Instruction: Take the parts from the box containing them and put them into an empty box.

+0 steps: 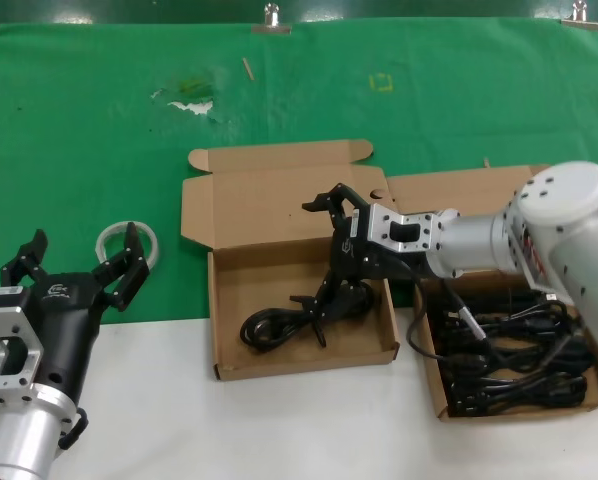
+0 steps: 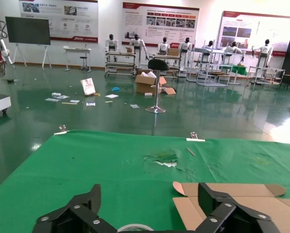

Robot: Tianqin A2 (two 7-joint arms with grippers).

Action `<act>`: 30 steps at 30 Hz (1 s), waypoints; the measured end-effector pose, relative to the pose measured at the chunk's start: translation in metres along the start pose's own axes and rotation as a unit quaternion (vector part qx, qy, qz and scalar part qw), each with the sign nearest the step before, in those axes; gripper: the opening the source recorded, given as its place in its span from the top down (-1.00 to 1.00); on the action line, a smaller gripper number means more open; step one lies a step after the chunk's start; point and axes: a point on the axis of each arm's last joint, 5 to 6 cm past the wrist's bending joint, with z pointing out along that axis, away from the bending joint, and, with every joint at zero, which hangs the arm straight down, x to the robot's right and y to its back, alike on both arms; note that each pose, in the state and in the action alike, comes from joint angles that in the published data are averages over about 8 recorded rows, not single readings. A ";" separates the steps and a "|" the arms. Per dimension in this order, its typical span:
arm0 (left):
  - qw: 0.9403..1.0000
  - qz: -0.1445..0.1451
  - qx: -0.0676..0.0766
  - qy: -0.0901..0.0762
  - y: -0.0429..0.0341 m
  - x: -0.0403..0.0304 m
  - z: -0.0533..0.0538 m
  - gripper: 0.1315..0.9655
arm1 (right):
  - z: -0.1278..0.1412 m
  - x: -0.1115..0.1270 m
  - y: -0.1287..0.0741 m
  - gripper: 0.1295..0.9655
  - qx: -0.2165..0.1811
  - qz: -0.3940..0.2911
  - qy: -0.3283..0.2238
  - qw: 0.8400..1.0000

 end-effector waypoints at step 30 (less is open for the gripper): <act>1.000 0.000 0.000 0.000 0.0001 0.0002 0.000 -1.00 | -0.027 -0.093 0.028 -1.00 0.018 0.204 0.263 0.943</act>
